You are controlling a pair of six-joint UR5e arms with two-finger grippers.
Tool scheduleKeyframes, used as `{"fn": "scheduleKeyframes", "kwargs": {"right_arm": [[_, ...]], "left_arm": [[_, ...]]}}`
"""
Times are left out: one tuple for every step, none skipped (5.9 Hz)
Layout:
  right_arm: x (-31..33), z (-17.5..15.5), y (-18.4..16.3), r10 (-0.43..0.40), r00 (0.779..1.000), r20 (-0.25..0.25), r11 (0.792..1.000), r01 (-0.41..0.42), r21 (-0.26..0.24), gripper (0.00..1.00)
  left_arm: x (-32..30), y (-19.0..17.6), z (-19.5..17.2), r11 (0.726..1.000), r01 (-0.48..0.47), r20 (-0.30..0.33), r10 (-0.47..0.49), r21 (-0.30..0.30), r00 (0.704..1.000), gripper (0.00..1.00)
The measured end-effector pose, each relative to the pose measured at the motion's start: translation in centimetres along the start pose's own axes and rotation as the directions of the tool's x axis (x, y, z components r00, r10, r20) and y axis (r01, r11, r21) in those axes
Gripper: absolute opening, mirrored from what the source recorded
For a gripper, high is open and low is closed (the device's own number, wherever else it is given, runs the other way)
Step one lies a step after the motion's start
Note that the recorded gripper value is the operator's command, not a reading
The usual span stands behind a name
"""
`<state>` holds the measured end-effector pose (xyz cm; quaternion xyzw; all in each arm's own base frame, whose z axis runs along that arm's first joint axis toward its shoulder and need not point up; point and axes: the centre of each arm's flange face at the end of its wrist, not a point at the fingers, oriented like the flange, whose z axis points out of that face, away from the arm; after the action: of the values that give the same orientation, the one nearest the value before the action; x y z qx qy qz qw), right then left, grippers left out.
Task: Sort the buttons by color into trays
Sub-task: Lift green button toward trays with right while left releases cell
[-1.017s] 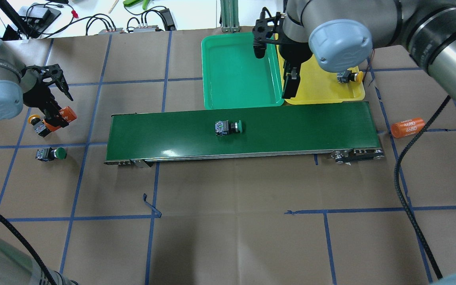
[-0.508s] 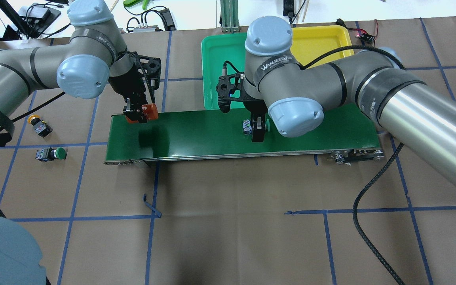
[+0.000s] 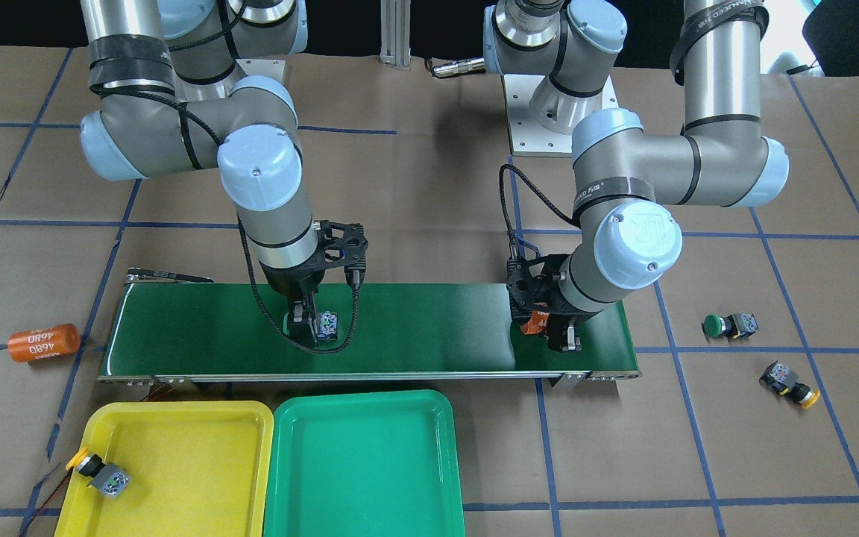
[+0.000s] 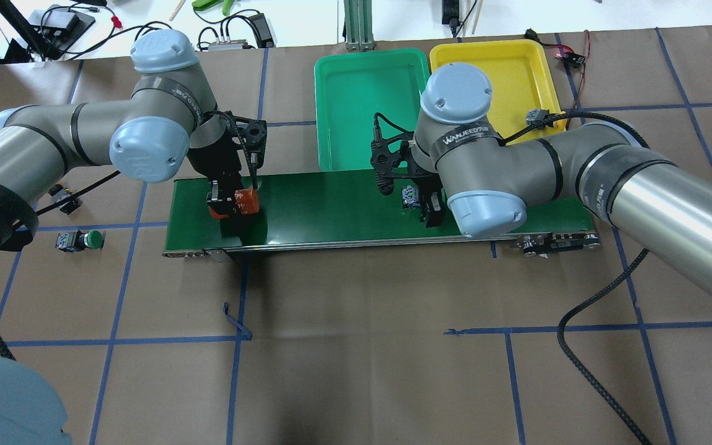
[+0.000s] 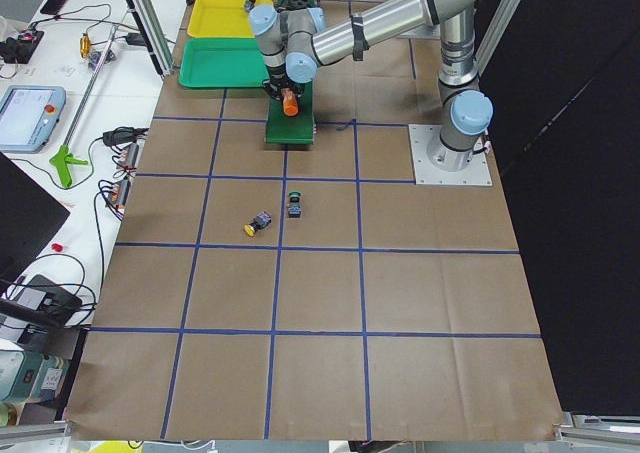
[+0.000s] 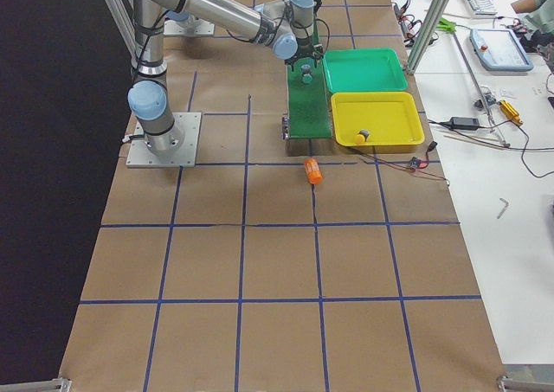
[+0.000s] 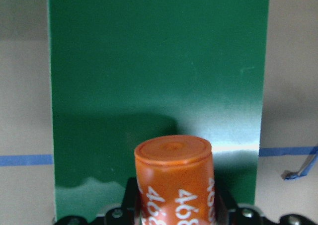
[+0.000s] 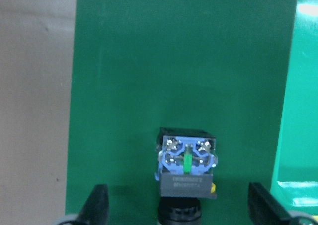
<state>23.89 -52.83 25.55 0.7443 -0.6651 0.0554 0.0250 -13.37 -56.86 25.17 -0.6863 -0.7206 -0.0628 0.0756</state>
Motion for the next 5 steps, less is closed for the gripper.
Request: {"fn": "scheduleKeyframes", "kwargs": {"right_arm": [[0.3, 0.3, 2.0, 0.007, 1.000, 0.004, 1.000, -0.007, -0.003, 0.98], [0.4, 0.6, 3.1, 0.015, 1.000, 0.009, 1.000, -0.015, -0.007, 0.79], [0.4, 0.9, 4.3, 0.033, 0.999, 0.018, 0.999, -0.033, -0.013, 0.55], [0.7, 1.0, 6.5, 0.069, 0.997, 0.028, 0.997, -0.069, -0.019, 0.33], [1.0, 1.0, 8.6, 0.100, 0.994, 0.033, 0.995, -0.099, -0.023, 0.19]], "left_arm": [[0.0, 0.4, -0.1, 1.000, 0.015, -0.003, -0.015, 0.000, 1.000, 0.93], [-0.1, 1.6, -0.6, 0.999, 0.042, -0.017, -0.042, 0.003, 0.999, 0.93], [0.0, 4.2, -1.7, 0.995, 0.096, -0.035, -0.095, 0.014, 0.995, 0.95], [0.4, 8.1, -2.9, 0.985, 0.171, -0.041, -0.169, 0.029, 0.985, 0.95], [0.5, 13.4, -3.0, 0.965, 0.257, -0.052, -0.255, 0.048, 0.966, 0.95]]}}
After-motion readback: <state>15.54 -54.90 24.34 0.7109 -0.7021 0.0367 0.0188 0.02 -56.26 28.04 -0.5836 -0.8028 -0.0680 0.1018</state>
